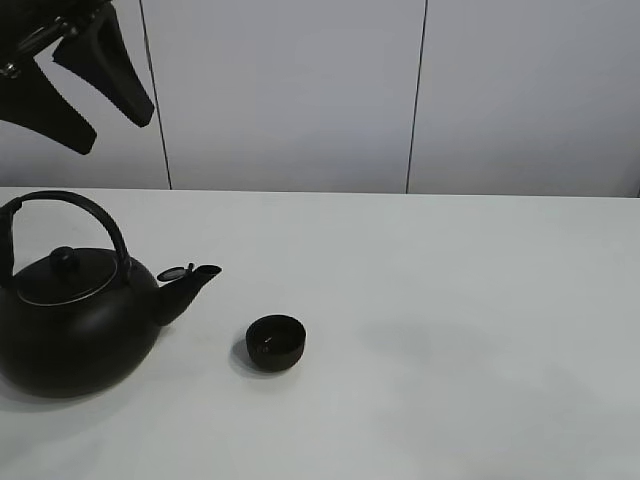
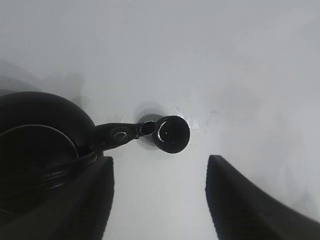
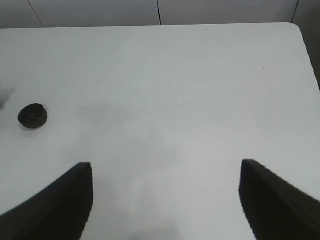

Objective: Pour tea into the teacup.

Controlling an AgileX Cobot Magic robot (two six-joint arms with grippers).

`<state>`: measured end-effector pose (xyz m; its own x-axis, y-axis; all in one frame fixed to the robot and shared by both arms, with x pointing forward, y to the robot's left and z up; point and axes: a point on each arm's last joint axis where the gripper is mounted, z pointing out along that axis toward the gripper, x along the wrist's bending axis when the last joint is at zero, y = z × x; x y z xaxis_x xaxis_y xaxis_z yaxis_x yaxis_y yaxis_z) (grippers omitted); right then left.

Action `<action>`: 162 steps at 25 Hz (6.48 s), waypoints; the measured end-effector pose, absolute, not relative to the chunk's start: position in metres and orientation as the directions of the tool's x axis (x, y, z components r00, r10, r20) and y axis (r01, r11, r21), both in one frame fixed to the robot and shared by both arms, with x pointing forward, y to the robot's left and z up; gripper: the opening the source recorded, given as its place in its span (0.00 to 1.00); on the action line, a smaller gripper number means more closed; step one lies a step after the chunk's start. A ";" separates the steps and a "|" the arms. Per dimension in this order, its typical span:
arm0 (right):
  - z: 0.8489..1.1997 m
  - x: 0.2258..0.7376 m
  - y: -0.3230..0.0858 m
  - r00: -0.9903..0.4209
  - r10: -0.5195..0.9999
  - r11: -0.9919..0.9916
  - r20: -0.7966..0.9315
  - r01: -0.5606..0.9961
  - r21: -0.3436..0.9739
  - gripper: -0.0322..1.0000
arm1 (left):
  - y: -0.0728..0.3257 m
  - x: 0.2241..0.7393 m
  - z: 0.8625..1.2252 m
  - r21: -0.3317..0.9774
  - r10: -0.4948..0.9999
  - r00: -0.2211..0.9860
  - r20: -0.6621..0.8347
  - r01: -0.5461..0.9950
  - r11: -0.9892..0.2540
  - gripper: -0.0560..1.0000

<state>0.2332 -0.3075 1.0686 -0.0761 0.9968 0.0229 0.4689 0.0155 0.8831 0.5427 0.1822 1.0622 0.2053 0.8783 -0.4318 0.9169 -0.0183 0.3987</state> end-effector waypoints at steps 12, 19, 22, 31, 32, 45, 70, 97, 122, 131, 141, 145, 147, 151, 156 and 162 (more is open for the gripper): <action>1.042 0.245 -0.306 -0.068 0.998 0.020 0.019 0.537 0.843 0.56 | 0.182 0.543 1.062 0.399 0.878 0.205 -0.432 0.917 -0.018 0.43; 1.042 0.245 -0.306 -0.066 0.998 0.017 0.022 0.538 0.843 0.56 | 0.182 0.543 1.062 0.399 0.878 0.205 -0.432 0.917 -0.018 0.43; 1.042 0.245 -0.306 -0.066 0.998 0.016 0.023 0.538 0.843 0.56 | 0.182 0.543 1.062 0.399 0.878 0.205 -0.432 0.917 -0.018 0.43; 1.042 0.244 -0.306 -0.066 0.998 0.016 0.023 0.539 0.842 0.56 | 0.182 0.545 1.063 0.421 0.880 0.204 -0.429 0.907 -0.005 0.43; 1.042 0.244 -0.306 -0.066 0.998 0.016 0.023 0.539 0.842 0.56 | 0.183 0.546 1.064 0.431 0.880 0.204 -0.428 0.903 0.001 0.43; 1.042 0.244 -0.306 -0.066 0.998 0.016 0.023 0.539 0.842 0.56 | 0.191 0.551 1.097 0.753 0.936 0.326 -0.135 0.647 -0.117 0.54; 1.042 0.244 -0.306 -0.066 0.998 0.016 0.023 0.539 0.842 0.56 | 0.252 0.416 1.023 0.934 0.949 0.314 0.026 0.331 -0.136 0.56; 1.042 0.244 -0.306 -0.066 0.998 0.016 0.023 0.540 0.842 0.56 | 0.271 0.456 0.915 0.948 0.933 0.352 0.078 0.263 -0.179 0.50; 1.042 0.244 -0.306 -0.066 0.998 0.016 0.023 0.539 0.842 0.56 | 0.271 0.473 0.898 0.950 0.928 0.352 0.122 0.229 -0.212 0.17; 1.042 0.244 -0.305 -0.066 0.997 0.015 0.024 0.539 0.842 0.56 | 0.268 0.464 0.924 0.953 0.929 0.355 0.109 0.227 -0.199 0.17; 1.042 0.244 -0.305 -0.067 0.997 0.015 0.025 0.539 0.842 0.56 | 0.236 0.452 0.956 0.974 0.919 0.384 0.084 0.161 -0.157 0.17; 1.042 0.244 -0.305 -0.067 0.997 0.015 0.025 0.540 0.841 0.56 | 0.218 0.454 0.959 0.964 0.906 0.413 0.093 0.189 -0.185 0.17; 1.042 0.244 -0.305 -0.067 0.997 0.015 0.025 0.540 0.841 0.56 | 0.212 0.456 0.961 0.962 0.906 0.411 0.102 0.190 -0.194 0.17; 1.042 0.244 -0.305 -0.067 0.997 0.015 0.025 0.540 0.841 0.56 | 0.207 0.460 0.967 0.961 0.907 0.396 0.141 0.167 -0.222 0.17; 1.042 0.244 -0.305 -0.067 0.997 0.015 0.025 0.540 0.841 0.56 | 0.208 0.463 0.969 0.946 0.901 0.378 0.212 0.152 -0.287 0.17; 1.042 0.244 -0.305 -0.067 0.997 0.015 0.025 0.540 0.841 0.56 | 0.210 0.464 0.968 0.933 0.893 0.367 0.261 0.143 -0.331 0.17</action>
